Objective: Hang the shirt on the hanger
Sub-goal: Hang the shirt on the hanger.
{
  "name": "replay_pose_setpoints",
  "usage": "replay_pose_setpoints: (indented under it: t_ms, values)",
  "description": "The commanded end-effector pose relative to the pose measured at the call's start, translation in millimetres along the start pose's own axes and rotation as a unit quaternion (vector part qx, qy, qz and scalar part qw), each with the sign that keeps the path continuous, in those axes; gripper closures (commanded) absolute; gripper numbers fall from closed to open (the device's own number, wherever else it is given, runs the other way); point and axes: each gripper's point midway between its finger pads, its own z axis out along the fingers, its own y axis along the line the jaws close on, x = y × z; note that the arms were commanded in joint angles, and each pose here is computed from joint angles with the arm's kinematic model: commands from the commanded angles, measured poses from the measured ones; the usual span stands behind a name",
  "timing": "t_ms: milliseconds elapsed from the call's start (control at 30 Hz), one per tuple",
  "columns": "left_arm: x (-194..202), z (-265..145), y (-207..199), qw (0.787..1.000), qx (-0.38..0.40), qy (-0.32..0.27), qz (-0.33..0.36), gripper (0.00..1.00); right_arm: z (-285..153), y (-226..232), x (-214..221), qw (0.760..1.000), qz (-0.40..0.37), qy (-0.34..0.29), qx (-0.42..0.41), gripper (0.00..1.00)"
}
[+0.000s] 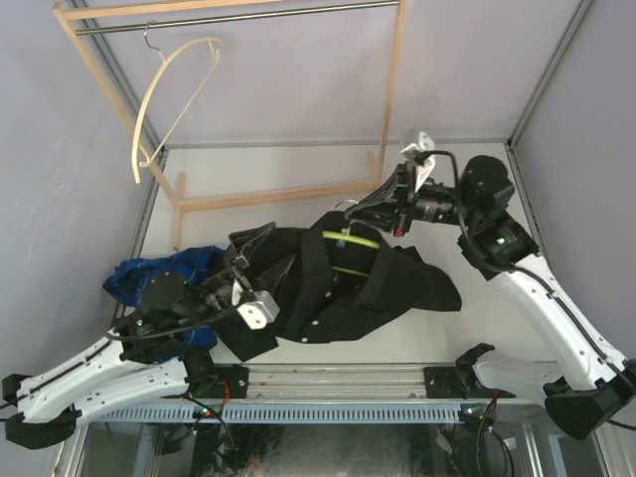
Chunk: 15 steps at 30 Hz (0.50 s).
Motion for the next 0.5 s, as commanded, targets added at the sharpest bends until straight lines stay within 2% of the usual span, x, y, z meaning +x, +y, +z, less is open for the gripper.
replay_pose_setpoints:
  t_ms: [0,167,267,367,467]
  values:
    - [-2.2,-16.9,18.0,0.996,-0.064,-0.013,-0.067,0.25,-31.7,17.4,-57.4,0.992,-0.113,-0.053,0.012,1.00]
    - [-1.8,-38.9,31.5,0.988,-0.107,-0.018,-0.109,0.20,-54.8,18.8,-85.9,0.985,-0.150,-0.080,0.034,1.00]
    - [7.4,-51.0,46.5,0.976,-0.161,-0.001,-0.144,0.11,-67.0,22.5,-106.3,0.980,-0.175,-0.089,0.043,1.00]
    - [20.8,-60.9,62.7,0.955,-0.224,0.027,-0.193,0.02,-77.2,27.2,-129.8,0.973,-0.199,-0.098,0.059,1.00]
    - [30.0,-66.8,77.8,0.925,-0.285,0.042,-0.246,0.00,-83.4,34.8,-154.9,0.965,-0.227,-0.107,0.079,1.00]
